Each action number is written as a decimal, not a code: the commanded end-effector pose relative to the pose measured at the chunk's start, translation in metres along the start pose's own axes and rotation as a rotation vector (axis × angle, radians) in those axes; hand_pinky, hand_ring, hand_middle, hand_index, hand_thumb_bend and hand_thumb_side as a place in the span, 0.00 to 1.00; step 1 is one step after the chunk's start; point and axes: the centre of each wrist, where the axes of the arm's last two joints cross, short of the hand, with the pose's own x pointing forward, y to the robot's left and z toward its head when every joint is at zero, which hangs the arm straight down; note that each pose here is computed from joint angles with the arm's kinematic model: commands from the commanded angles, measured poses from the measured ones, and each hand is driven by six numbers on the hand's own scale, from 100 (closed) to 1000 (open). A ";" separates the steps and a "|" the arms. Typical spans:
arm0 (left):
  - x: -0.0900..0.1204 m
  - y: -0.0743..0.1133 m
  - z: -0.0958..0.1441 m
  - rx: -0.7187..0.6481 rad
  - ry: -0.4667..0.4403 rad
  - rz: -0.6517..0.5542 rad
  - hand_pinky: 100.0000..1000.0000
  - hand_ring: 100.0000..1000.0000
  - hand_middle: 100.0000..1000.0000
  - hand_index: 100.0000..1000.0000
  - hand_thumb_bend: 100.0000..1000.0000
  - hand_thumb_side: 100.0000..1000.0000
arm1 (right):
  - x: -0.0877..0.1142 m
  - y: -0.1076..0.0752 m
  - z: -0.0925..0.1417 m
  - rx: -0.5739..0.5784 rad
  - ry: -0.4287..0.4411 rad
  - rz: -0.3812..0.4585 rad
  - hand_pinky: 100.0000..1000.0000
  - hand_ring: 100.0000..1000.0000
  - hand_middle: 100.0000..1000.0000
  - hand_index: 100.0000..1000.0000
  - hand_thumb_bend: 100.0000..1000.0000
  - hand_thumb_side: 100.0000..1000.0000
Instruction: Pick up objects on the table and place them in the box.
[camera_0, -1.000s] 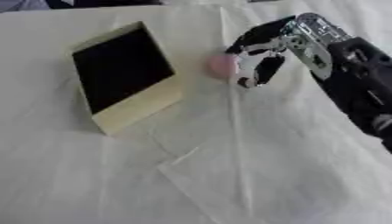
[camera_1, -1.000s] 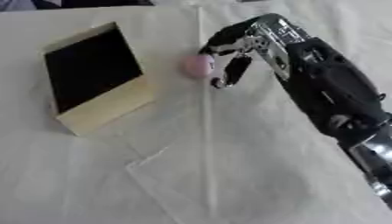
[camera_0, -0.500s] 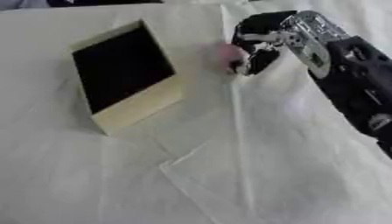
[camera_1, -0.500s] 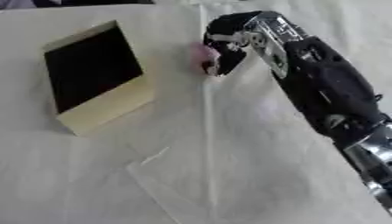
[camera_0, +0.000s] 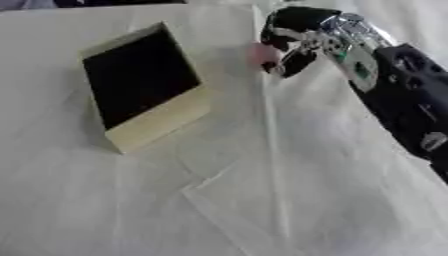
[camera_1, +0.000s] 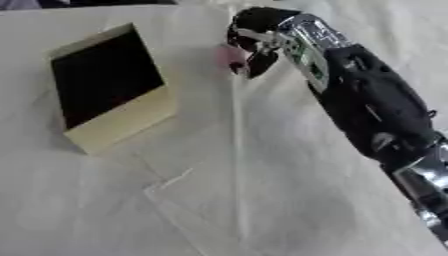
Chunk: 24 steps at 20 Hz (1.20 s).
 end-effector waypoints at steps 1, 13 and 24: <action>0.007 0.001 -0.006 -0.013 -0.033 -0.002 0.63 0.60 0.66 0.79 0.00 0.66 | 0.007 -0.038 0.007 -0.093 -0.015 0.005 0.62 0.36 0.27 0.41 0.00 0.00; 0.007 0.000 -0.008 -0.026 -0.038 -0.001 0.63 0.60 0.66 0.78 0.00 0.66 | 0.059 -0.091 -0.007 -0.194 -0.112 -0.057 0.62 0.35 0.25 0.40 0.00 0.00; 0.009 -0.005 -0.012 -0.044 -0.052 0.022 0.63 0.60 0.66 0.78 0.00 0.66 | 0.123 -0.083 -0.060 -0.099 -0.265 -0.067 0.62 0.39 0.28 0.42 0.00 0.00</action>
